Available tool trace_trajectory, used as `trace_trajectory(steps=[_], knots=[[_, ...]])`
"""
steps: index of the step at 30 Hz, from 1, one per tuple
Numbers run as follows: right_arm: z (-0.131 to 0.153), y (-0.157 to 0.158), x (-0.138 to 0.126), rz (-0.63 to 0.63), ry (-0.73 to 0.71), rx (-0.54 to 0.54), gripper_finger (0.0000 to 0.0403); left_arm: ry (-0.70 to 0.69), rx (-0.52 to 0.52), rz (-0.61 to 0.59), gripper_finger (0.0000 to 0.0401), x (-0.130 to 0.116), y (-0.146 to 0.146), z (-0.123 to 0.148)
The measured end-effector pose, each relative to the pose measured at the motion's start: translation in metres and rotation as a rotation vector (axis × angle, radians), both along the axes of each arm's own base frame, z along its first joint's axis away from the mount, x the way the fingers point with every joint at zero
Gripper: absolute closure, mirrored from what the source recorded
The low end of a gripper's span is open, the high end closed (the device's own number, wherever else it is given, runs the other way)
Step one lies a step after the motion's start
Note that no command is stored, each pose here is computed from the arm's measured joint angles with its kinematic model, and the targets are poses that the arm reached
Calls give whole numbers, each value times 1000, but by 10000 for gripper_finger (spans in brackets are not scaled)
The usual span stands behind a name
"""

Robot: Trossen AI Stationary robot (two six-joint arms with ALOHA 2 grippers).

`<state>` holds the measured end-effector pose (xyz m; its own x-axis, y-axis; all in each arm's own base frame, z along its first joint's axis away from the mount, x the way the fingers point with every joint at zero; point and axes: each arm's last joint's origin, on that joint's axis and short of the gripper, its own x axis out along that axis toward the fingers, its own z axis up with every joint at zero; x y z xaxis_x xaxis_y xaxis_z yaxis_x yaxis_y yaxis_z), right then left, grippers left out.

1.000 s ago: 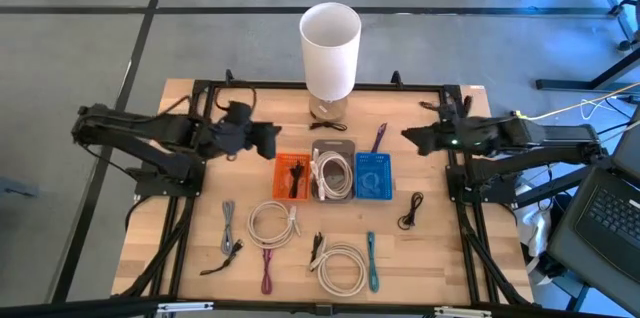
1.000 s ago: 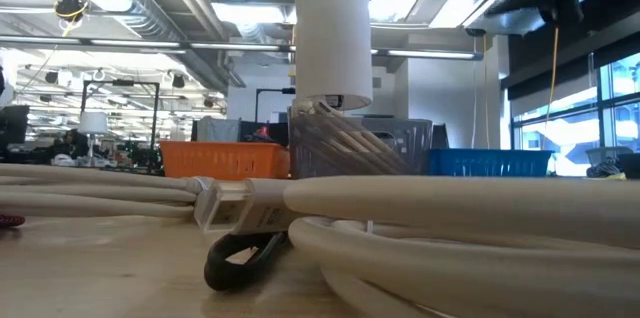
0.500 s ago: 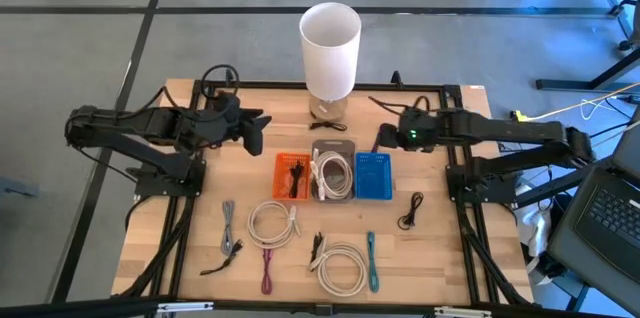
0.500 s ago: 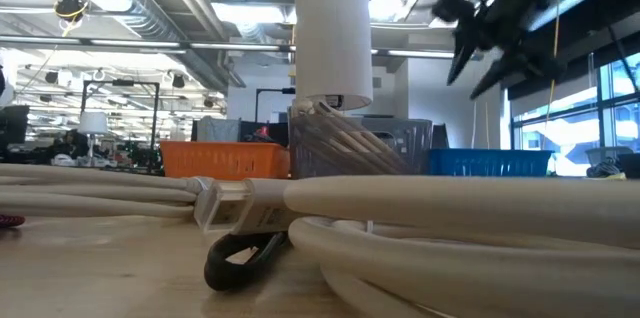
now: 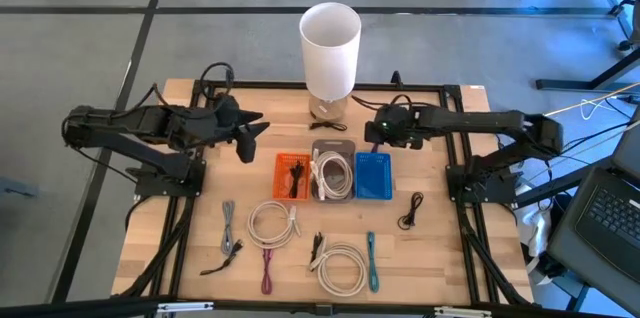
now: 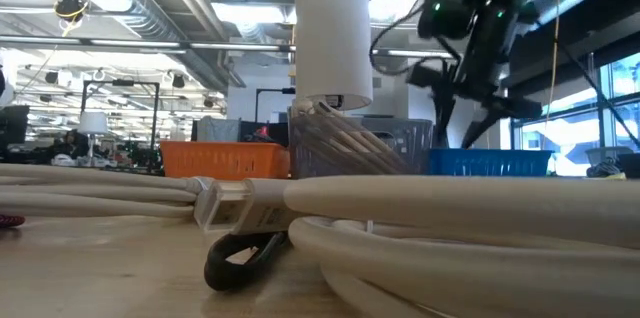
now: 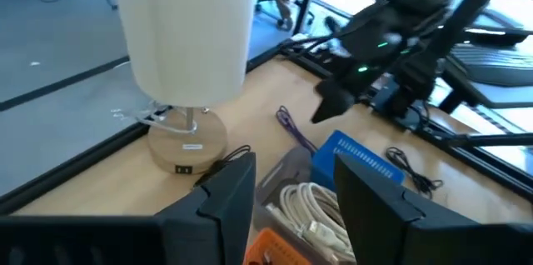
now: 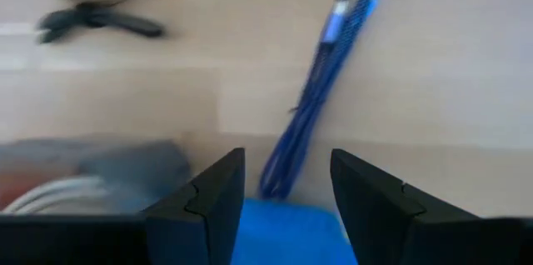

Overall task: Pick & Place USB Port
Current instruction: Put the purple charger cable into the blue bin

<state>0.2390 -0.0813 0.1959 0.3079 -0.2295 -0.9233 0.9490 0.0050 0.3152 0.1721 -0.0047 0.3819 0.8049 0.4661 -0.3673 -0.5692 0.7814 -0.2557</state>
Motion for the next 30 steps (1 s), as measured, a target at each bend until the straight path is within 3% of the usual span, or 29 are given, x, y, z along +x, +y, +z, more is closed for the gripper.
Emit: trace_trajectory(steps=[11, 21, 25, 30], knots=[[-36, -27, 15, 7, 62, -26, 222, -29, 53, -37, 244, -18, 2, 9], [-64, -31, 19, 54, 171, 0, 226, -8, 95, -50, 244, -19, 2, 10], [-68, -32, 19, 55, 194, -1, 261, -9, 95, -47, 244, -19, 2, 10], [-68, -31, 18, 114, 221, -14, 351, -10, 93, -47, 244, -19, 2, 10]])
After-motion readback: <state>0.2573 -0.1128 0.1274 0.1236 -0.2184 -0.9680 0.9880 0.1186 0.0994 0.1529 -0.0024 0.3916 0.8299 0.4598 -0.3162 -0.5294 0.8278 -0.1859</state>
